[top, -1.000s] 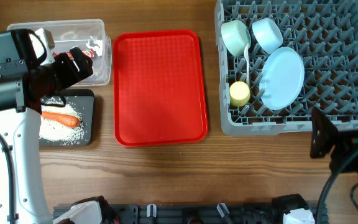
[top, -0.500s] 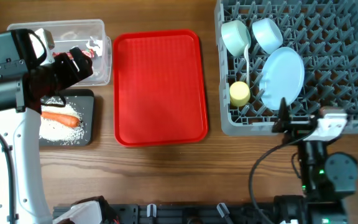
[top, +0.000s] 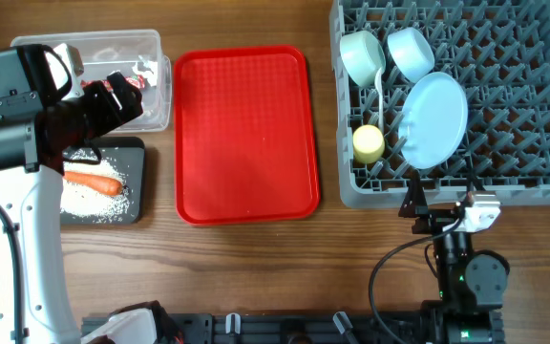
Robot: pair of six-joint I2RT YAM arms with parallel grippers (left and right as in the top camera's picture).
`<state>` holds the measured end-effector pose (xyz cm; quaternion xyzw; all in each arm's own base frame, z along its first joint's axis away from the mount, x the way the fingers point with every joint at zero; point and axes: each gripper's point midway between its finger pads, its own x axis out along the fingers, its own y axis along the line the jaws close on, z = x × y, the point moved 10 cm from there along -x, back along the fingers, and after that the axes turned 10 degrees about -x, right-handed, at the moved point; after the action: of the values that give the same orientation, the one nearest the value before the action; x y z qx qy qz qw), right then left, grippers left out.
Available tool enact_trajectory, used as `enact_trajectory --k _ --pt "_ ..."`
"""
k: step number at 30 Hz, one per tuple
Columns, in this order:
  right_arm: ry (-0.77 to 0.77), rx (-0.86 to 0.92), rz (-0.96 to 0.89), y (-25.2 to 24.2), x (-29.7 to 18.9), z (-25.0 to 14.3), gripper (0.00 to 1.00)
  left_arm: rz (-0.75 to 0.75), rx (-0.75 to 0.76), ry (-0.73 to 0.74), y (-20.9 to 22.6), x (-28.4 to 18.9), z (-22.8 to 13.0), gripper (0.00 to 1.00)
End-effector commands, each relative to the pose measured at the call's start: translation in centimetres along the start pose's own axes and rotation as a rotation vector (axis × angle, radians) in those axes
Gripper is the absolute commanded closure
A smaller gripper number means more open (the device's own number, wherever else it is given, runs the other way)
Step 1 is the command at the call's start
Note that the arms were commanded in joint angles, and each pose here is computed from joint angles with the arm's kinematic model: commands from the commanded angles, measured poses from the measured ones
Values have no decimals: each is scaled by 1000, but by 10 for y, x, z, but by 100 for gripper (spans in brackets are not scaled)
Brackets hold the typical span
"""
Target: Sort waste into correct bins and load items into the dishwasher rack
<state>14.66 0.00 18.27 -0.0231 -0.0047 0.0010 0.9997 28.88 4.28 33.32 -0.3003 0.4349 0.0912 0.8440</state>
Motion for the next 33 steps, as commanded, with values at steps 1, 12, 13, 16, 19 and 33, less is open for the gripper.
enact_trajectory --k 1,12,13,16,19,33 --pt "1 111 19 1 0 -7 0 -1 5 -12 0 -2 3 0" --pt "4 167 19 1 0 -7 0 -1 5 -12 0 -2 3 0" --pt "4 167 19 1 0 -7 0 -1 5 -12 0 -2 3 0" --pt "4 167 19 1 0 -7 0 -1 5 -12 0 -2 3 0" --pt "4 167 18 1 0 -7 0 -1 5 -12 0 -2 3 0" --pt "3 167 18 1 0 -7 0 -97 145 -210 -13 -3 -32 0"
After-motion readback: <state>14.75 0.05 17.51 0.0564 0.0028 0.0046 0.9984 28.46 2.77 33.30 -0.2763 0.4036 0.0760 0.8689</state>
